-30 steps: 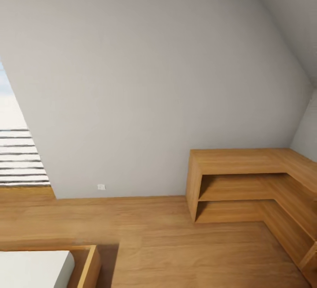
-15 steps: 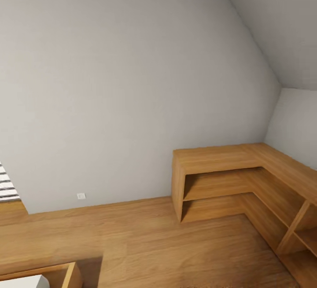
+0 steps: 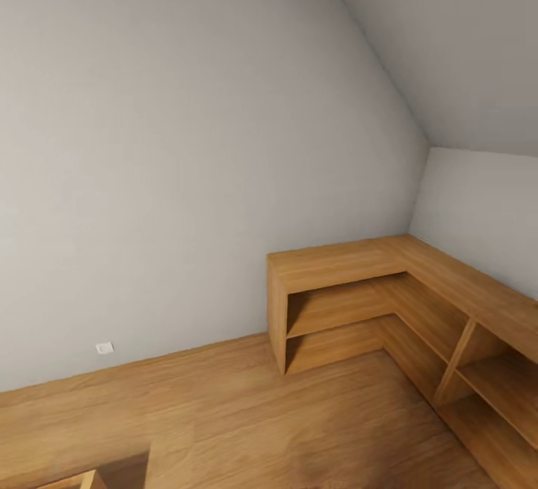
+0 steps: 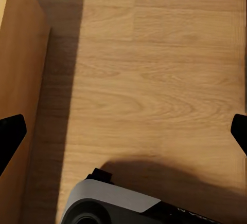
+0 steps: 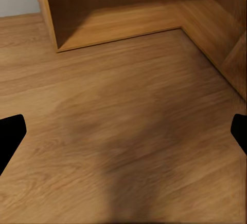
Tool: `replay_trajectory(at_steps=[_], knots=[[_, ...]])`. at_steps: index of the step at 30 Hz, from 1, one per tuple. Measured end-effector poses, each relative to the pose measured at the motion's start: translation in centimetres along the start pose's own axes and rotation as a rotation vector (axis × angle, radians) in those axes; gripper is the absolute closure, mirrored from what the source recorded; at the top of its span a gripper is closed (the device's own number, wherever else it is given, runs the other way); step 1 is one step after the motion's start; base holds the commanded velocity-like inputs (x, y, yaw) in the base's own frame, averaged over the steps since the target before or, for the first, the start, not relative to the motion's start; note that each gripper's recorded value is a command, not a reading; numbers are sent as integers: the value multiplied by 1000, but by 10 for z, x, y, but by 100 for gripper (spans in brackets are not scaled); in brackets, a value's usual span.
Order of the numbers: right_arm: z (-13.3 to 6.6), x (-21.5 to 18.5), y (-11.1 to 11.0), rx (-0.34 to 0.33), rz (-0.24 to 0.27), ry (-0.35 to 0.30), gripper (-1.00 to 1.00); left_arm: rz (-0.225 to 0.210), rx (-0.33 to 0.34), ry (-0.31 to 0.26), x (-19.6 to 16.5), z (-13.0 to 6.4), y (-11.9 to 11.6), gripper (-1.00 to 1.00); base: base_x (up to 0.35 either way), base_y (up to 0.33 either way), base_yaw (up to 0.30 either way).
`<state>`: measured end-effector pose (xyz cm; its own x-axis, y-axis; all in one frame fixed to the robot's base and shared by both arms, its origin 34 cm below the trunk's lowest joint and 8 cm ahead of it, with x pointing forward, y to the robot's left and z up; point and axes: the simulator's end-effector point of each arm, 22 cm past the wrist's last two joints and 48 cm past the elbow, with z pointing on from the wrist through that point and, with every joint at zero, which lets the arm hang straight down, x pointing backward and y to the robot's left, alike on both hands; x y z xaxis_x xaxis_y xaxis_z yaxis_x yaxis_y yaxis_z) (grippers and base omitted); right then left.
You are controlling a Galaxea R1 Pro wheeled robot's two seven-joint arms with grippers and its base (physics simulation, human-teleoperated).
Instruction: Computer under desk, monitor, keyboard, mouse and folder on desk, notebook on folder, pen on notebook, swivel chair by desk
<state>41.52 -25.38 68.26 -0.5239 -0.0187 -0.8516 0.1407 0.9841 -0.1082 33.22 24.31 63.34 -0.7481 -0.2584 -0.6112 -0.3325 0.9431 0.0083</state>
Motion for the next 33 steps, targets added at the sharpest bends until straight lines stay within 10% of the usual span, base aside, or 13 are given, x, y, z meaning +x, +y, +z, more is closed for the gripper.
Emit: replay_trajectory(at_steps=[33], knots=[[0, 0, 0, 0, 0, 0, -100, 0, 0, 0, 0, 0, 0, -100, 208, 85, -271]])
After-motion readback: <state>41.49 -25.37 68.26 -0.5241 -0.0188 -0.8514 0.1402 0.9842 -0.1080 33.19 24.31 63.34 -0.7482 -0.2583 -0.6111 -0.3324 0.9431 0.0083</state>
